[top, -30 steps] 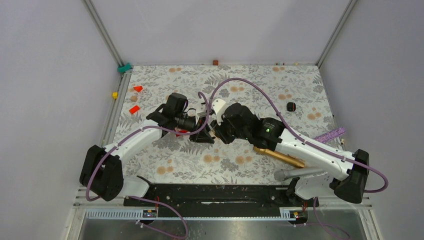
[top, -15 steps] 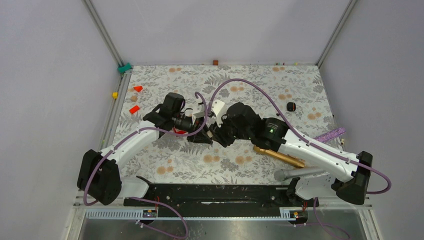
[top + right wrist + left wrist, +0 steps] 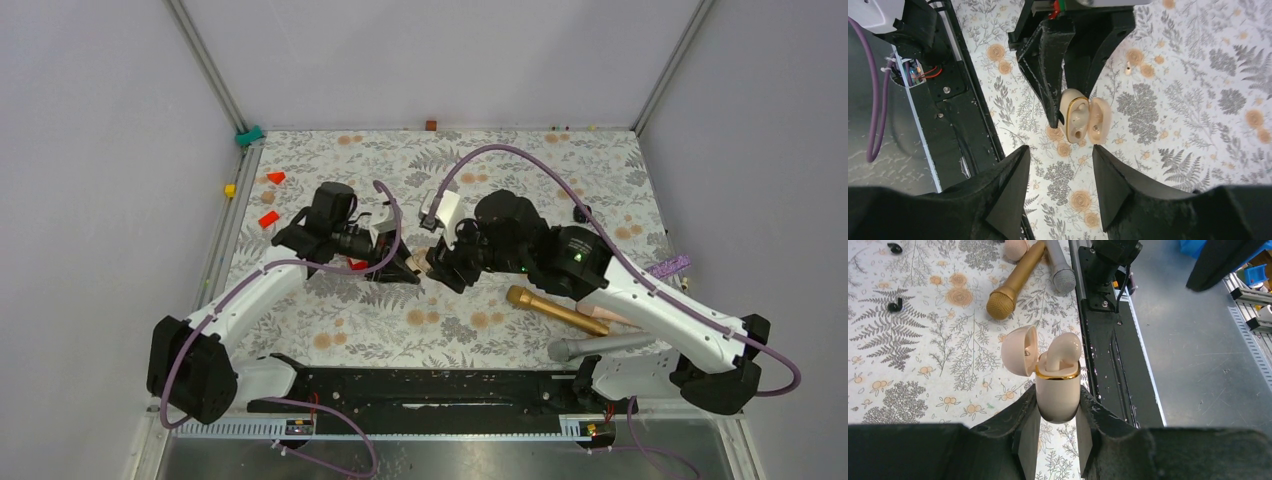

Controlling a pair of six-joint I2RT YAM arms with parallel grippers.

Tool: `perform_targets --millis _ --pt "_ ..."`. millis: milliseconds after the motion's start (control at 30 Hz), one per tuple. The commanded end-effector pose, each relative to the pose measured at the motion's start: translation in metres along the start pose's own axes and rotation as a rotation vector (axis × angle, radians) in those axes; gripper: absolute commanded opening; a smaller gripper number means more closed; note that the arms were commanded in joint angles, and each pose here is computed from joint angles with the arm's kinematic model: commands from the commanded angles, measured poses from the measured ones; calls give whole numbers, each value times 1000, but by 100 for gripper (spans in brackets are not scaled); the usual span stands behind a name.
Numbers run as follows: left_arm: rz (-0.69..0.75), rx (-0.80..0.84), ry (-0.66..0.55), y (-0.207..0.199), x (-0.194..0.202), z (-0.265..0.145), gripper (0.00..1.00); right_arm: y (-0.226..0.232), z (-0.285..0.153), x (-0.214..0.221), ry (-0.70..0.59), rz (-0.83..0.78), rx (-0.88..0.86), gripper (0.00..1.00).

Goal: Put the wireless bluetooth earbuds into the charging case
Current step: Place the earbud in the charging case.

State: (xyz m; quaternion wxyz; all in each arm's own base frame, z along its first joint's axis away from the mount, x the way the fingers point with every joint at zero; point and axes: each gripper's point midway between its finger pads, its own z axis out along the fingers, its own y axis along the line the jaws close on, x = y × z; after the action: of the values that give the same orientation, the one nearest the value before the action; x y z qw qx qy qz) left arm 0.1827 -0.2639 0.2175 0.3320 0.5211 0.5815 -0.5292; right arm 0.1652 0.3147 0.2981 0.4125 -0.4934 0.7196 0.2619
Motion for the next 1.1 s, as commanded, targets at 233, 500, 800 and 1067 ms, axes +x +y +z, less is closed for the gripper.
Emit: perform_targets --millis 233,500,800,1067 --pt "315 -35 -53 -31 -72 -25 0 -21 -51 -52 -40 -206 96 80" --pt "343 10 -181 -50 -98 -25 0 -34 -48 -85 -37 -218 145 95" --pt "353 -11 -396 -63 -108 -46 0 -43 -28 -91 8 -193 173 99" --pt "366 -173 -446 -47 -113 -82 0 -83 -31 -101 -102 -34 232 99"
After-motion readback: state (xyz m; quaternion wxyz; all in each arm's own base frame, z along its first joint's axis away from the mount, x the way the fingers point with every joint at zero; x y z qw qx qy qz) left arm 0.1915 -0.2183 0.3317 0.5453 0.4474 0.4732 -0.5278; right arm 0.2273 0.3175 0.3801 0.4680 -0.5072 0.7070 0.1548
